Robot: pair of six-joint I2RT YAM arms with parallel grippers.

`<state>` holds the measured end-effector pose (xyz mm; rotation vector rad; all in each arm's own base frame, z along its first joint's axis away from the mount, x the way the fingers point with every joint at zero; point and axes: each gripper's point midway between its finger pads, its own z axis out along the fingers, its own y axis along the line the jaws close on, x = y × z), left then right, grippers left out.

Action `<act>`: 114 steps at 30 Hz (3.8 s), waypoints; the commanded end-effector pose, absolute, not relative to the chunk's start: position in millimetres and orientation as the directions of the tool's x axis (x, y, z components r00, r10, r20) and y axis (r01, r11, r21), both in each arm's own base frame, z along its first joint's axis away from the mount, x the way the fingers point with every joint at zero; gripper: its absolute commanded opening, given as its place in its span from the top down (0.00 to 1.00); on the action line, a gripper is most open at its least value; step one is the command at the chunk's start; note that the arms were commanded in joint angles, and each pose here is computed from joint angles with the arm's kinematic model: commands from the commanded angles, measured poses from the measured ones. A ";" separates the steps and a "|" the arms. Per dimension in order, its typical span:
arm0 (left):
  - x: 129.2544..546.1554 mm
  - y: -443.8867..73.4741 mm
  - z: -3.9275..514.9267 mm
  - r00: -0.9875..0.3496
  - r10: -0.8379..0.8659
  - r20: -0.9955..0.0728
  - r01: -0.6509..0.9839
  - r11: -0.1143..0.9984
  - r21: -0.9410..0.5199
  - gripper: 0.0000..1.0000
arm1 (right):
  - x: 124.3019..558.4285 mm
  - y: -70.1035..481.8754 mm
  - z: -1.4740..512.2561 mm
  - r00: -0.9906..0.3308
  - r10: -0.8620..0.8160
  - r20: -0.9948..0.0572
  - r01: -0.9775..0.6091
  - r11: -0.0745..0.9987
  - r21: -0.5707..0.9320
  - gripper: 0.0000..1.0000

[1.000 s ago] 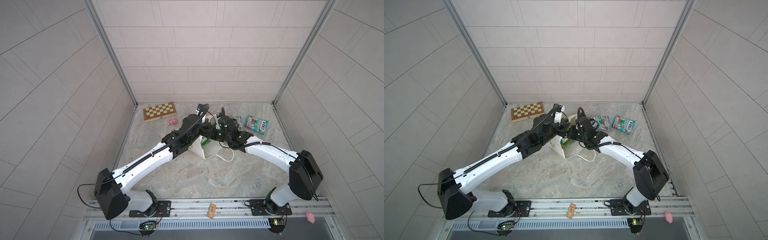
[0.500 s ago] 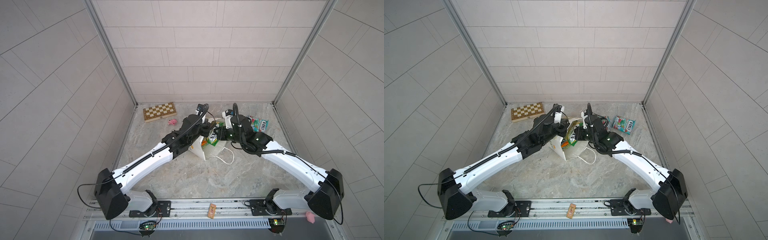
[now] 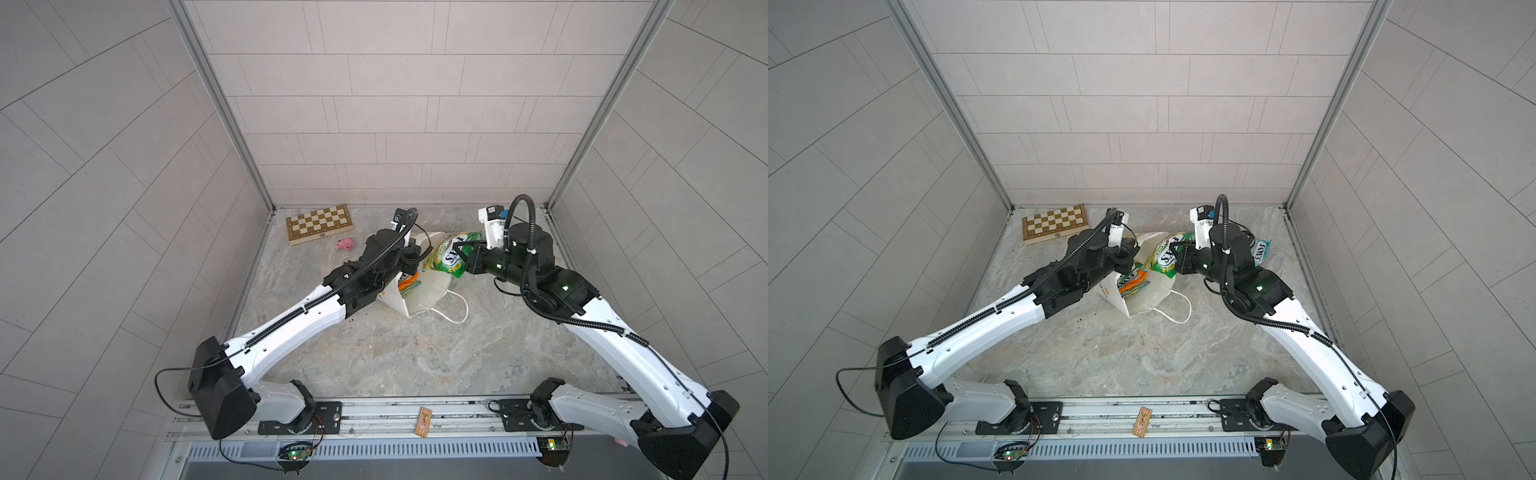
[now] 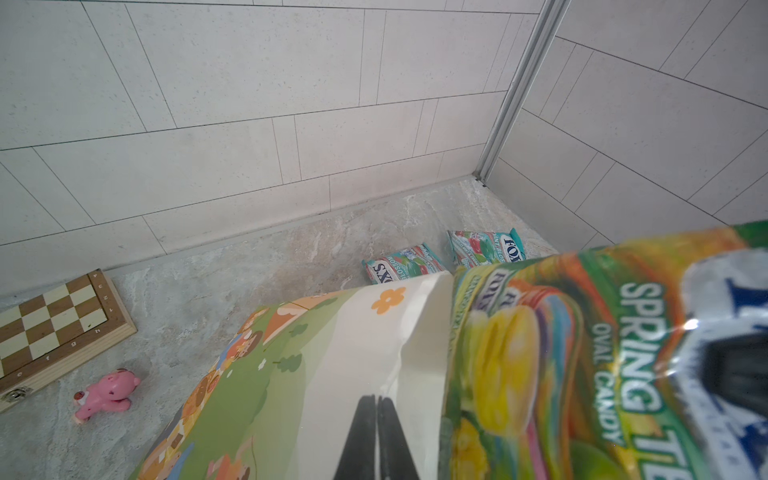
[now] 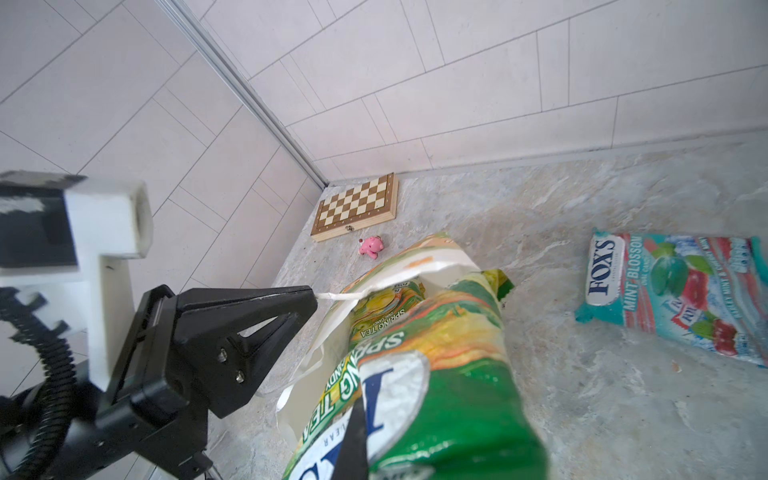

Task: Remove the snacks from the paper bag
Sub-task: 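Lift the green packet up out of the bag with the right gripper, then lower the green packet onto the table beside the teal packets and release, then move the open right gripper back over and into the bag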

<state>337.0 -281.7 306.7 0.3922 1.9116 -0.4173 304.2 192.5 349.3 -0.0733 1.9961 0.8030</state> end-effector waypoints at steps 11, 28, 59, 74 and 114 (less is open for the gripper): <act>334.4 -279.2 313.1 -0.348 0.060 -0.936 0.450 0.886 -0.111 1.00 | 319.9 106.3 307.0 -0.552 0.386 -0.740 -0.138 0.832 0.537 1.00; 332.6 -279.9 315.1 -0.346 0.058 -0.936 0.457 0.882 -0.115 1.00 | 343.6 101.6 200.3 -0.736 0.274 -0.620 -0.096 0.863 0.496 1.00; 331.1 -281.6 315.0 -0.346 0.065 -0.936 0.469 0.876 -0.112 1.00 | 376.8 86.3 63.9 -0.938 0.043 -0.345 -0.073 0.947 0.314 0.97; 330.8 -282.3 314.7 -0.346 0.066 -0.936 0.471 0.875 -0.112 1.00 | 391.3 45.2 72.3 -0.908 0.120 -0.401 0.075 0.989 0.126 0.46; 328.0 -282.5 320.4 -0.344 0.053 -0.937 0.482 0.867 -0.128 1.00 | 276.3 288.2 215.1 -0.824 -0.041 -0.565 -0.484 0.570 0.664 0.62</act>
